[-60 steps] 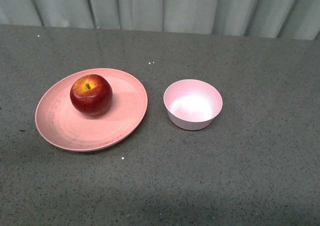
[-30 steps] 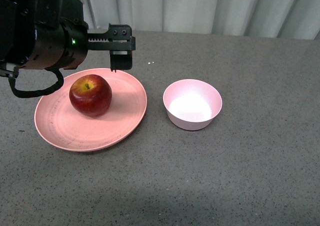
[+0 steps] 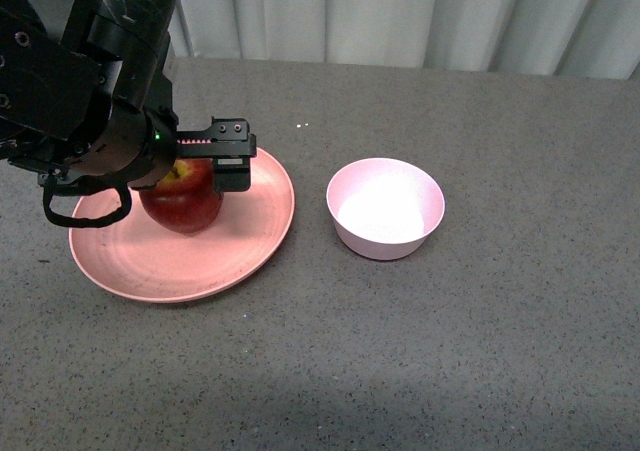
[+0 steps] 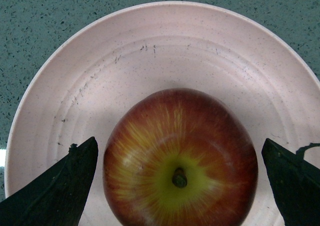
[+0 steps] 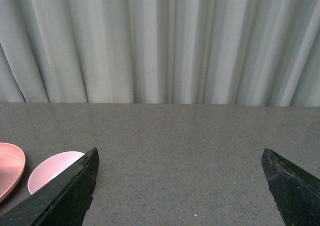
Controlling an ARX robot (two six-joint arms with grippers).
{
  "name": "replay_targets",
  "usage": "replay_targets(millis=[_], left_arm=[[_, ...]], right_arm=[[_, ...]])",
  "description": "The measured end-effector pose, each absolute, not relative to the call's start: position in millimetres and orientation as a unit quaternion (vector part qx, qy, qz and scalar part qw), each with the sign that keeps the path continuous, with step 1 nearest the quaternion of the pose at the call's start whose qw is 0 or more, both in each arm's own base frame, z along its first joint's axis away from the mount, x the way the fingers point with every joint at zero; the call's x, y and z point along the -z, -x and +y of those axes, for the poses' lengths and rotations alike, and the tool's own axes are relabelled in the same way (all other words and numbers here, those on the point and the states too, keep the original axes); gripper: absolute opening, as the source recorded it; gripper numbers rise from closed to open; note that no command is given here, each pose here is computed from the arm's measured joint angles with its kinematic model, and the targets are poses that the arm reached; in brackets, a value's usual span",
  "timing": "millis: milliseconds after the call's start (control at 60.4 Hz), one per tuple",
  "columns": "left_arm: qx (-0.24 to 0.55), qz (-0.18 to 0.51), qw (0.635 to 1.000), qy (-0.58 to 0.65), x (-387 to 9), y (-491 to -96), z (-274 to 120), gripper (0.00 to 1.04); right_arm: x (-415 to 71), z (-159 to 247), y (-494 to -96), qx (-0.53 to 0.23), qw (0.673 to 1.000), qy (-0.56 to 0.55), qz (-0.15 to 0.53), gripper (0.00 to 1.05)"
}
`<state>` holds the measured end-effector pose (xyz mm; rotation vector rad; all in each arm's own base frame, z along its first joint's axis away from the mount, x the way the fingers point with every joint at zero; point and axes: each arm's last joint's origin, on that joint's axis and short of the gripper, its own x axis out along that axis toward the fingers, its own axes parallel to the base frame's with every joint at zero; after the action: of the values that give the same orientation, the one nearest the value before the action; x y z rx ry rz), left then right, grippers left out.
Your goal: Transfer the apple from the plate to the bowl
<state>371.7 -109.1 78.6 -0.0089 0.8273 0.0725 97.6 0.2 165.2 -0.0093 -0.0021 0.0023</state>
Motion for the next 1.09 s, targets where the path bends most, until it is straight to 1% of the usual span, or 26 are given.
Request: replay_targets(millis=[132,166,232,265,464,596,679,861,1010,1093], left_arm=[[-0.037,0.412,0.91,0.006,-74,-376,-109,0.98],[-0.039,0.413,0.91,0.006,-74,-377,-109,0.92],[-0.039,0.413,0.91,0.007,-75,-378,-109,0.85],[-0.038,0.412,0.91,0.007,-75,-378,-110,0.83],[-0.037,0.409,0.912,0.004,-79,-379,-111,0.82],[-0.017,0.4,0.916,0.01,-92,-377,-122,0.81],[0.005,0.392,0.92,0.017,-104,-377,-137,0.81],[0.075,0.375,0.924,0.025,-127,-373,-186,0.81],[0.123,0.364,0.923,0.017,-137,-367,-228,0.81],[0.138,0.367,0.92,0.013,-136,-366,-242,0.81]], right_arm=[[-165,0,-98,-0.001,1.0,0.005,-0.001,0.95],[-165,0,-98,-0.001,1.0,0.005,-0.001,0.95],[-165,0,-98,-0.001,1.0,0.005,-0.001,0.95],[-165,0,-98,-0.001,1.0,0.005,-0.001,0.95],[-165,0,-98,-0.001,1.0,0.005,-0.001,0.95],[-165,0,-98,-0.001,1.0,0.005,-0.001,0.95],[-165,0,-98,-0.001,1.0,0.005,-0.001,0.95],[-165,0,-98,-0.001,1.0,0.005,-0.001,0.95],[-165,0,-98,-0.001,1.0,0.005,-0.001,0.95],[-165,0,-98,-0.001,1.0,0.005,-0.001,0.95]])
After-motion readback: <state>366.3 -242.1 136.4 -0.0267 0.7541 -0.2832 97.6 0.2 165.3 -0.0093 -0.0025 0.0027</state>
